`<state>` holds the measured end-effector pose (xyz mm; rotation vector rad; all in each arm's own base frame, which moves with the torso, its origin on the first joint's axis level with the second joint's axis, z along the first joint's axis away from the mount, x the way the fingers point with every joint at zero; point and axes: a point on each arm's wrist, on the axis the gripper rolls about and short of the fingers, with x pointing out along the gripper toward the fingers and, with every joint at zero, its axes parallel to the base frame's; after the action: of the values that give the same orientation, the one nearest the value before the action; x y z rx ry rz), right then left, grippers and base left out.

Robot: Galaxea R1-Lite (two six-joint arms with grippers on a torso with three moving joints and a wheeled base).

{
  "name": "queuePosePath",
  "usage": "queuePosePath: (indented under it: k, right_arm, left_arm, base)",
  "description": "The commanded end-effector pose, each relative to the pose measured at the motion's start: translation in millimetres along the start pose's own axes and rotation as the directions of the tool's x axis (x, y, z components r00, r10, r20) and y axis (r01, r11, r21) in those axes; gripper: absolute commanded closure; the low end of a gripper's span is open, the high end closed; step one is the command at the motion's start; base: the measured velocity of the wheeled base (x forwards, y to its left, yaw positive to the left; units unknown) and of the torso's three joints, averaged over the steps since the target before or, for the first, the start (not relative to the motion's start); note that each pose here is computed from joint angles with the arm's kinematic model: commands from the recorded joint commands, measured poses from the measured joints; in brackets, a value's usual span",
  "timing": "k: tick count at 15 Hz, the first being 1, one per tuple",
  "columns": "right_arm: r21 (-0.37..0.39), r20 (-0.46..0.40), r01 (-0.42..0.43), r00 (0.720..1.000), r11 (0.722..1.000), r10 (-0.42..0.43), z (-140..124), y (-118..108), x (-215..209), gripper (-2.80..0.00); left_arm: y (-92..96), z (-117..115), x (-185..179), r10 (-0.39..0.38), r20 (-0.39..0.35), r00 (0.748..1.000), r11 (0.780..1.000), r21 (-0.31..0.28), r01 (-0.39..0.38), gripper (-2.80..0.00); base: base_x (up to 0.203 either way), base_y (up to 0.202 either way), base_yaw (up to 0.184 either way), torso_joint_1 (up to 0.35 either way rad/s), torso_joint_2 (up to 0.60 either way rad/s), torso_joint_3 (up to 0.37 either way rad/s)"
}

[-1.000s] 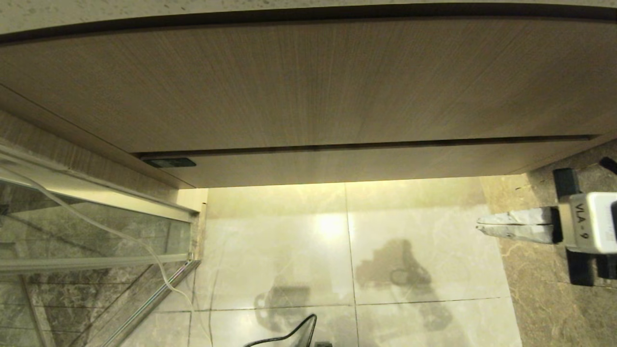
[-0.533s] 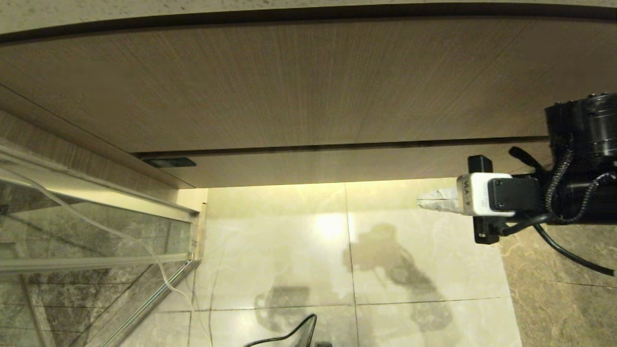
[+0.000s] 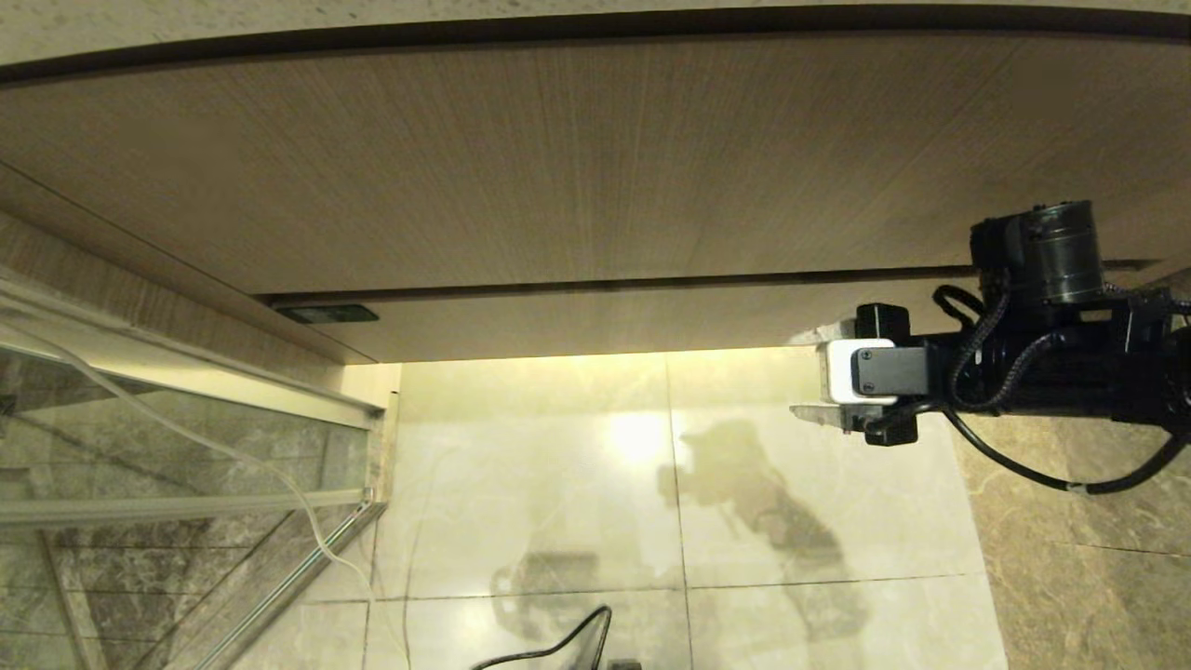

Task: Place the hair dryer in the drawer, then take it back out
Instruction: Pull open the drawer

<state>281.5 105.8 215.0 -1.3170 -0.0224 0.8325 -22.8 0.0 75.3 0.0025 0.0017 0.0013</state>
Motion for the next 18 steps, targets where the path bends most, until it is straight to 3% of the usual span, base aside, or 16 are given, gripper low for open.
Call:
queuePosePath:
  k: [1, 7, 11, 18]
  right_arm:
    - [-0.023, -0.011, 0.025, 1.000, 0.999, -0.025, -5, 0, 10, -2.80]
    - [-0.005, -0.022, 0.048, 0.999, 0.999, -0.048, -11, 3, 26, -2.80]
    - [0.006, 0.002, 0.141, 0.990, 0.990, -0.141, -13, -3, 39, -2.80]
    - [0.021, 0.019, 0.205, 0.978, 0.979, -0.205, -19, -5, 60, -2.80]
  left_arm:
    - [0.0, 0, 0, 0.000, 0.000, 1.000, 1.000, 0.001, 0.000, 0.00]
    - [0.0, 0, 0, 0.000, 0.000, 1.000, 1.000, 0.001, 0.000, 0.00]
    - [0.0, 0, 0, 0.000, 0.000, 1.000, 1.000, 0.001, 0.000, 0.00]
    - [0.0, 0, 0, 0.000, 0.000, 1.000, 1.000, 0.001, 0.000, 0.00]
  base:
    - [0.000, 0.000, 0.000, 0.000, 0.00, 0.000]
    - [0.000, 0.000, 0.000, 0.000, 0.00, 0.000]
    - [0.000, 0.000, 0.000, 0.000, 0.00, 0.000]
    - [0.000, 0.000, 0.000, 0.000, 0.00, 0.000]
